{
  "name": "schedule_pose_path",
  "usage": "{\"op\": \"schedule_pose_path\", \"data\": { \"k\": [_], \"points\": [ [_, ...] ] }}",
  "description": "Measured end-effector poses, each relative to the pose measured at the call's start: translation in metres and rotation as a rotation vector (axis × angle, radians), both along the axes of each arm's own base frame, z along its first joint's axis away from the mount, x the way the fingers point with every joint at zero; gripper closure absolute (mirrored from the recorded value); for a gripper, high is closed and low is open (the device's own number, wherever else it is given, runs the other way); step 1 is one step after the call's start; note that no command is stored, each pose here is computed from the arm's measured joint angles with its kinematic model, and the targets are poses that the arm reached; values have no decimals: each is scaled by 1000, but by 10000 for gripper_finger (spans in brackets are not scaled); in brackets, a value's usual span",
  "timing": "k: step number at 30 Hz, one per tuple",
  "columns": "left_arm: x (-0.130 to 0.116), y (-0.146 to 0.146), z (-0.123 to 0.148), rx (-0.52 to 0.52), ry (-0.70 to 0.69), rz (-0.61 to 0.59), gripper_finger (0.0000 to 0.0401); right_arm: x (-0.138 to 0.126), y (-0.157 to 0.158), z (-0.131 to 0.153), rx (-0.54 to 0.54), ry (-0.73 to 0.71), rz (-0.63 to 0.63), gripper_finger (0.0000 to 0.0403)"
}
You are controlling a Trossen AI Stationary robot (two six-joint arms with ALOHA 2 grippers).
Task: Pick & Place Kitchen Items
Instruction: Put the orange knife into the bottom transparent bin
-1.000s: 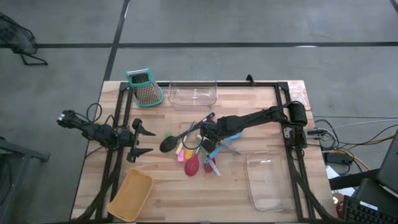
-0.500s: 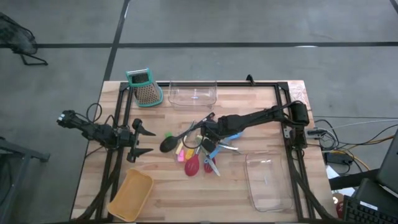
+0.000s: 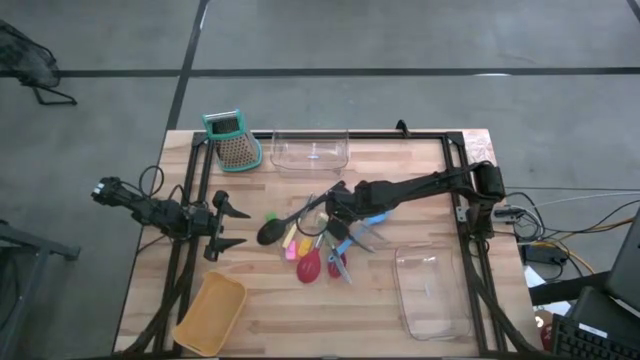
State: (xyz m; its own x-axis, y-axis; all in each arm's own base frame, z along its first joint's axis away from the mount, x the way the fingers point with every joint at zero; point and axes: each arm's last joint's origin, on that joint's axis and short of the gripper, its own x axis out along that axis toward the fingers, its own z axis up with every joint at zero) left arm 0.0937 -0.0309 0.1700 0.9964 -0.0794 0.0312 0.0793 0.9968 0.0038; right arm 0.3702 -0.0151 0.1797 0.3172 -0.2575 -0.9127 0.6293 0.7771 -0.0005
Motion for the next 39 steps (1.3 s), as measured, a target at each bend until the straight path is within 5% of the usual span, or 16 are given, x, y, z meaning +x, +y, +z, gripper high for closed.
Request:
{"op": "schedule_pose_path", "data": {
  "k": [12, 28, 39],
  "points": [
    [0, 0, 0, 0, 0, 0, 89, -22, 7, 35, 33, 1, -23, 355],
    [0, 0, 0, 1, 0, 0, 89, -66, 37, 108, 39, -197, -19, 357],
    [0, 0, 0, 1, 1, 0, 89, -90, 69, 117, 69, -165, -56, 357]
  ]
}}
